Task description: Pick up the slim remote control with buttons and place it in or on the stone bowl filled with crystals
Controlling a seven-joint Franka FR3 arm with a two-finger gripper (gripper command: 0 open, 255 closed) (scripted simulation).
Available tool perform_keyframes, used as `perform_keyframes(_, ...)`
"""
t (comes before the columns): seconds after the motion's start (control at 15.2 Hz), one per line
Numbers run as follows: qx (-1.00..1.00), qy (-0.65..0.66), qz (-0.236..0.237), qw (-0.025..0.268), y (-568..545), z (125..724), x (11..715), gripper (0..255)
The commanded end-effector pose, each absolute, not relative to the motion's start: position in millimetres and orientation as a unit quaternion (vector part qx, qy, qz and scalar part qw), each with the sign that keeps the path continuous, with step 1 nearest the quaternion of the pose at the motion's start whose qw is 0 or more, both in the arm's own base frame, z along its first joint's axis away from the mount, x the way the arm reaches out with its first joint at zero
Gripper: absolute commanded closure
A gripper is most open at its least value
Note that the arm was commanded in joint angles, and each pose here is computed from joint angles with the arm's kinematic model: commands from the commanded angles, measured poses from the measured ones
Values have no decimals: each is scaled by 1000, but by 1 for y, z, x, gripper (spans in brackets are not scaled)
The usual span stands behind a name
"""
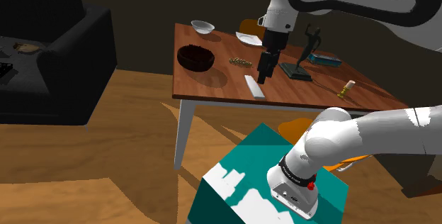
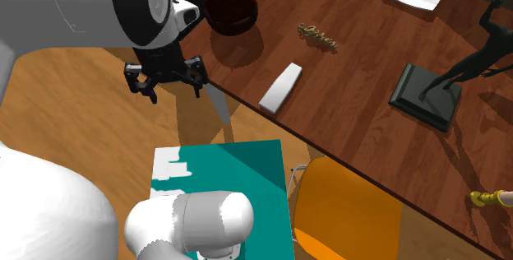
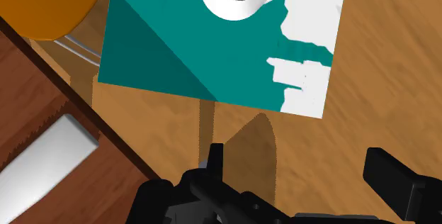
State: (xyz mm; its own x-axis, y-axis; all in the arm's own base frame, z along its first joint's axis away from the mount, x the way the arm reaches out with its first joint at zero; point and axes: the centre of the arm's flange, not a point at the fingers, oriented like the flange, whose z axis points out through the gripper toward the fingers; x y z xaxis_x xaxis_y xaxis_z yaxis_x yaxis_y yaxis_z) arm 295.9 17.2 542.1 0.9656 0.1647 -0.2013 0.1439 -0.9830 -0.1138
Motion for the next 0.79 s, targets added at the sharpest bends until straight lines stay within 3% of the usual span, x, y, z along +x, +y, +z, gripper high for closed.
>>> perform_keyframes(0.0,-990,-78,106,49,17,542,296,0)
perform_keyframes(0.73,-994,81,68,30,-75,466,360,0)
